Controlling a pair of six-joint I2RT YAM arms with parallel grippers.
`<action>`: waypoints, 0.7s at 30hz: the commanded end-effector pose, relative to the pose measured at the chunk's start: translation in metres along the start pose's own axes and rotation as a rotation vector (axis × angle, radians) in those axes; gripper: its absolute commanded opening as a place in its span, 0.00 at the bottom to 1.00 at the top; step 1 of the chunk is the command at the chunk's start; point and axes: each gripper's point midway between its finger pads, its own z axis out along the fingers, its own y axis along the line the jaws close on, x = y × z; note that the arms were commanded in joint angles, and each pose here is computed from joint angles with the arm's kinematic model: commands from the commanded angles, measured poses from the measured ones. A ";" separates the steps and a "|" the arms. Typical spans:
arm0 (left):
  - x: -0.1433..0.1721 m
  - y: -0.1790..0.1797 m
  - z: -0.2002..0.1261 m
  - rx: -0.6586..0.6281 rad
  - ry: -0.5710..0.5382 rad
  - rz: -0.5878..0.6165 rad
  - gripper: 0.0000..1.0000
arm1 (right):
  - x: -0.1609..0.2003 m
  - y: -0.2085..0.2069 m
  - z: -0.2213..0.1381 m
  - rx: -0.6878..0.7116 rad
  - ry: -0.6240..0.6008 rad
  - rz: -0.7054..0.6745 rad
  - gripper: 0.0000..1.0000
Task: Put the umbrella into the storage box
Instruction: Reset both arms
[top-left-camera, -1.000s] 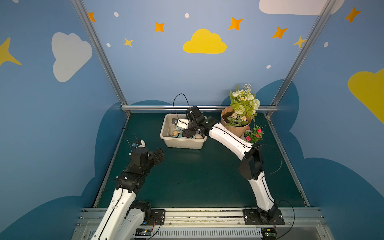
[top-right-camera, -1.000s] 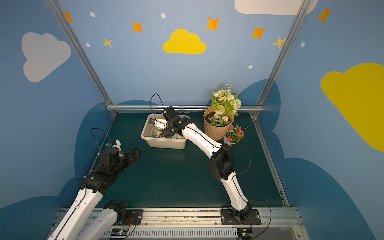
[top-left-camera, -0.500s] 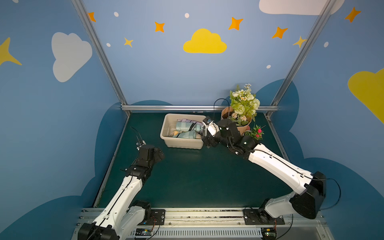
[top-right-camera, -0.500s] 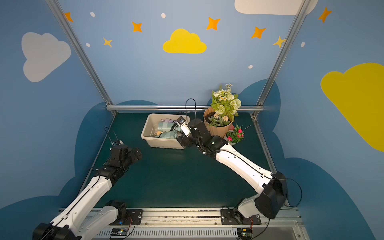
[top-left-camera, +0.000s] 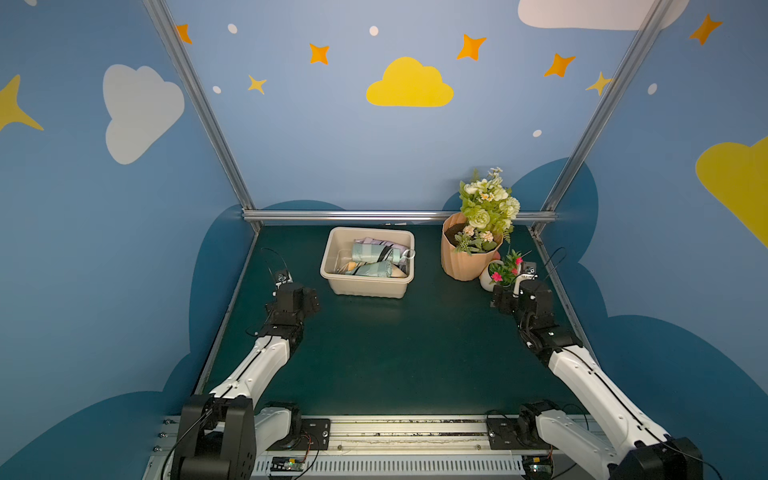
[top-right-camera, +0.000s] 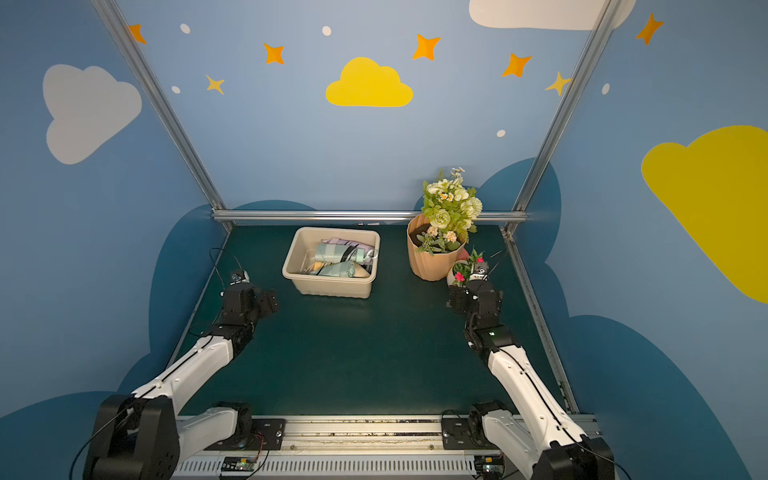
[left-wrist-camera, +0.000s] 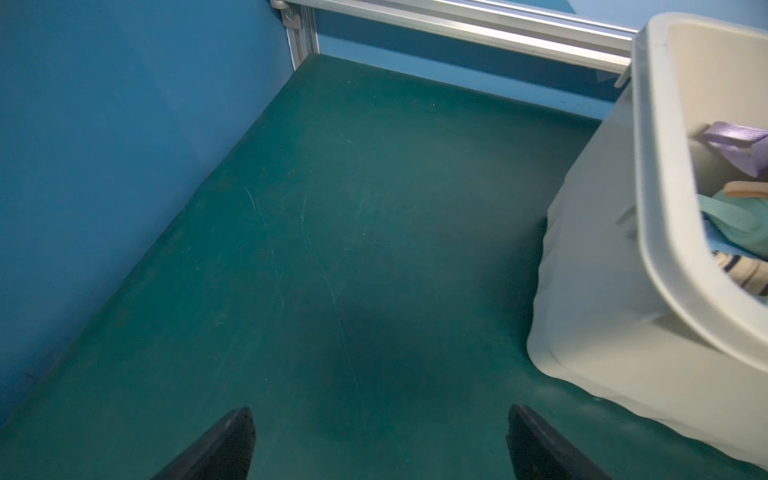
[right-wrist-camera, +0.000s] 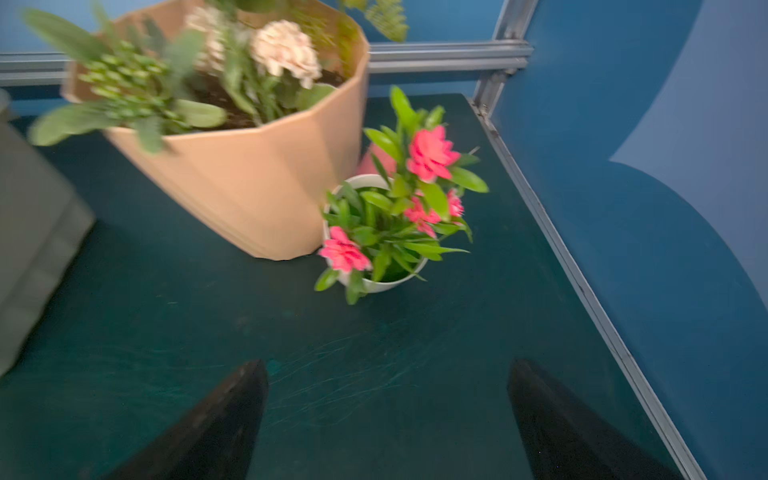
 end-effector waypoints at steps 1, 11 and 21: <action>-0.014 -0.004 0.009 0.044 -0.081 0.043 1.00 | -0.023 -0.003 0.014 -0.049 -0.104 0.017 0.96; -0.021 -0.018 0.022 0.136 -0.144 0.082 1.00 | -0.005 0.003 0.058 -0.139 -0.051 -0.014 0.95; -0.009 -0.027 0.029 0.194 -0.179 0.100 1.00 | 0.035 0.025 0.074 -0.237 -0.015 -0.068 0.93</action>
